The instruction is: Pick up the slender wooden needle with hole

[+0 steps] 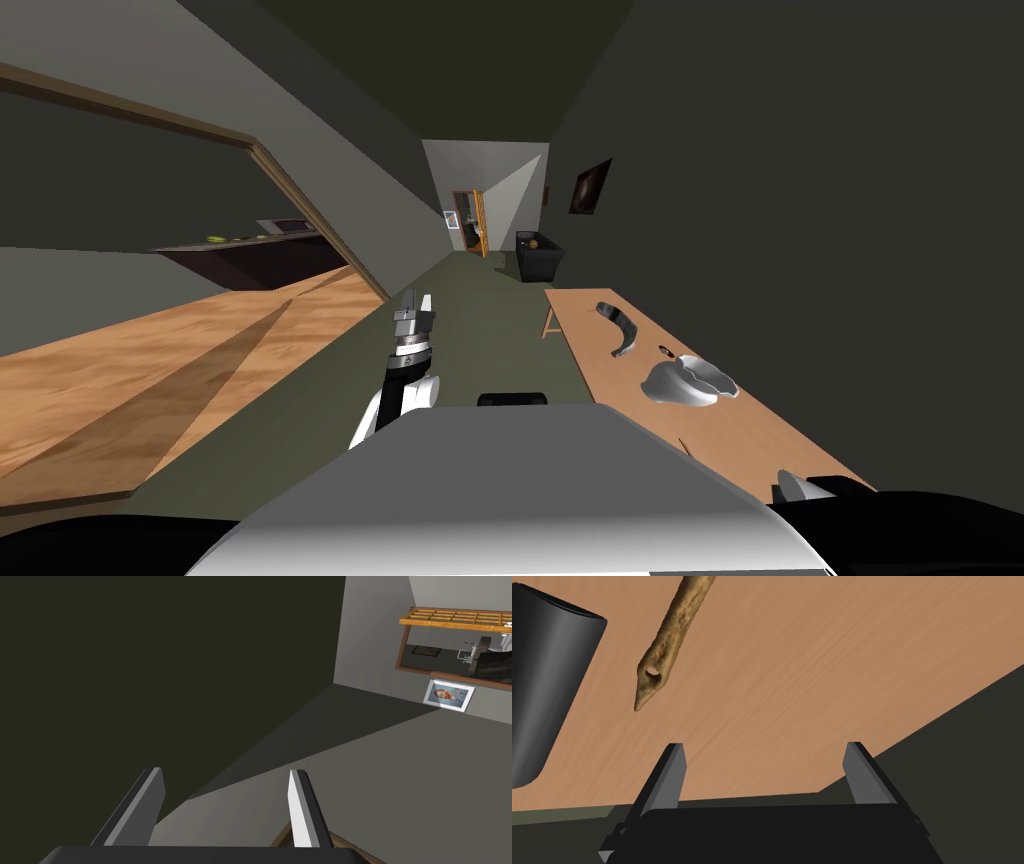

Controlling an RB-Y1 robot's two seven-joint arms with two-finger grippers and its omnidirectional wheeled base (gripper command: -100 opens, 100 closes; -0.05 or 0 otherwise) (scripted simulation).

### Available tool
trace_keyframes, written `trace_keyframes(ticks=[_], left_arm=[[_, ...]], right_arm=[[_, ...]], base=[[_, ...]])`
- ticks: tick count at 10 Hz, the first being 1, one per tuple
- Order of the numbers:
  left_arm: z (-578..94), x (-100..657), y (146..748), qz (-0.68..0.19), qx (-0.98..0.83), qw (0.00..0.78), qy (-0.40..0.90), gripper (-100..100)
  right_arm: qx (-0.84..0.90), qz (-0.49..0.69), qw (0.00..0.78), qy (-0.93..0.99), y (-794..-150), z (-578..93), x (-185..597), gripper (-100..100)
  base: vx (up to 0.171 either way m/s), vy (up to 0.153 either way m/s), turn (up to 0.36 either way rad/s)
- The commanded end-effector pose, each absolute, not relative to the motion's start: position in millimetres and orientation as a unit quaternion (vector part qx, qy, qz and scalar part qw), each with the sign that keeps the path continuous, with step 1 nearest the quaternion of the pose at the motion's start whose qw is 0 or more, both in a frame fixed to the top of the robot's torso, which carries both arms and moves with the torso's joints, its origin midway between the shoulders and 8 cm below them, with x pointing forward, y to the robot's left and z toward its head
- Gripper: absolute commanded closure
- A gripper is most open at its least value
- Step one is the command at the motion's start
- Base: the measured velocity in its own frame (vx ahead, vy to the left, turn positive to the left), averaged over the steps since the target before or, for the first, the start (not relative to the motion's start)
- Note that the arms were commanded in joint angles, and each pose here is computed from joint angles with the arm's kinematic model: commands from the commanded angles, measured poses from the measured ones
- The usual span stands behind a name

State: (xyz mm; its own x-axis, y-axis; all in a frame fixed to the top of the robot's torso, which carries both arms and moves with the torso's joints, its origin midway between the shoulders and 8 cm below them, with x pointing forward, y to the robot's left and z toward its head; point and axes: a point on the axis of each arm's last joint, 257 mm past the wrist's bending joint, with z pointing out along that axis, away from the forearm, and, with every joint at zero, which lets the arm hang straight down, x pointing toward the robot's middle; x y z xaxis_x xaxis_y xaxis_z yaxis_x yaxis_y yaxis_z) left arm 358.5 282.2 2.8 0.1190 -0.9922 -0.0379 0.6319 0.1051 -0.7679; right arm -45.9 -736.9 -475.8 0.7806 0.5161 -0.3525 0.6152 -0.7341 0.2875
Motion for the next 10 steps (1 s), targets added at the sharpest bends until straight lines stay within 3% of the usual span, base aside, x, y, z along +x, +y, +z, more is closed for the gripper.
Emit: trace_keyframes(ticks=[1,10], left_arm=[[2.8,358.5,282.2,-0.595,-0.306,0.683,0.294,0],[2.7,358.5,282.2,-0.595,-0.306,0.683,0.294,0]], right_arm=[[0.937,-0.113,0.177,0.279,-725.0,-481.0,-43.9,-100],[0.991,-0.018,0.059,0.115,-646.3,-512.1,-12.6,-100]], base=[[-0.007,-0.031,0.011],[-0.007,-0.045,0.013]])
